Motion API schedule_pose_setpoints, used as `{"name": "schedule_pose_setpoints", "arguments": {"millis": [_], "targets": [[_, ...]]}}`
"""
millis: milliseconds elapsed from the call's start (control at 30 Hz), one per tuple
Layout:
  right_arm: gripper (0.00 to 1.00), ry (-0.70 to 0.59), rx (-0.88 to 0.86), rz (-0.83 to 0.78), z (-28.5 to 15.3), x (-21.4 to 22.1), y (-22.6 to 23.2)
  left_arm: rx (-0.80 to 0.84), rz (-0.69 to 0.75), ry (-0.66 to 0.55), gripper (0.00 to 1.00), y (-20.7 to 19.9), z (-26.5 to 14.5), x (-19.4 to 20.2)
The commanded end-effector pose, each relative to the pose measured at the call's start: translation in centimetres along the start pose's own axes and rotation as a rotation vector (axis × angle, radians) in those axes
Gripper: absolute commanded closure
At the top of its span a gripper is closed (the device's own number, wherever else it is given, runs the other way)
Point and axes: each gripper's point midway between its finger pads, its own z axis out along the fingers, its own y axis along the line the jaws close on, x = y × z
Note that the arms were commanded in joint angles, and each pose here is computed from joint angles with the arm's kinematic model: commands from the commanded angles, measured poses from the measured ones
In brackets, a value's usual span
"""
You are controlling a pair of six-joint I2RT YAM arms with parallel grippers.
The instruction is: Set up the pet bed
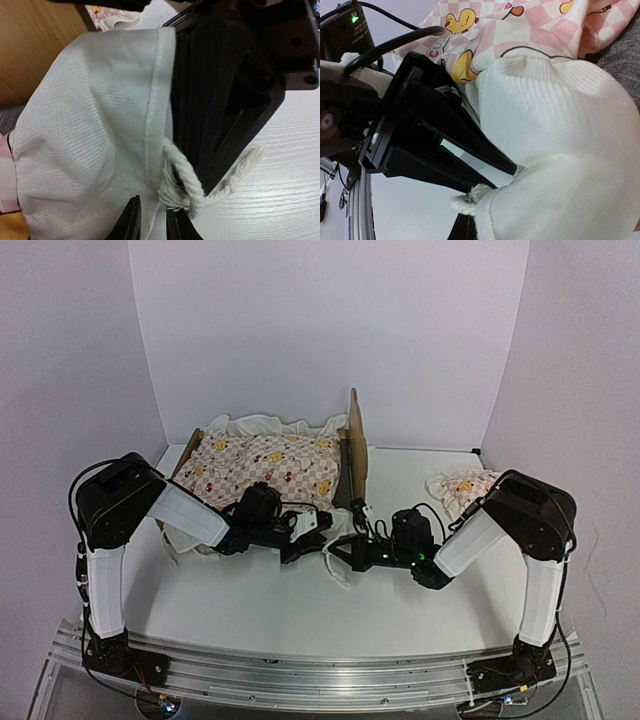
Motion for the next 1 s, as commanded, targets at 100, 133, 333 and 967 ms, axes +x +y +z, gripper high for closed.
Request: {"name": "schedule_pose_setpoints", "arguments": {"millis": [100, 133, 333, 967], "targets": [[1.0, -0.052, 0.022, -0.038, 0.0, -1.6, -0.2, 0.068, 0.116, -0.154, 0.79, -0.5, -0.8, -3.9], [1.0, -0.052, 0.02, -0.039, 0.0, -1.6, -0.2, 0.076, 0.123, -0.159, 0.78, -0.6, -0.8, -3.9], [1.0, -0.05, 0.014, -0.037, 0.1, -1.7, -0.1, 0.132, 0.155, -0.196, 0.73, -1.6, -0.8, -4.4], [1.0, -0.02, 0.042, -0.021, -0.6, -1.2, -0.2, 0.127, 0.152, -0.199, 1.0, -1.9, -1.0, -4.7]]}}
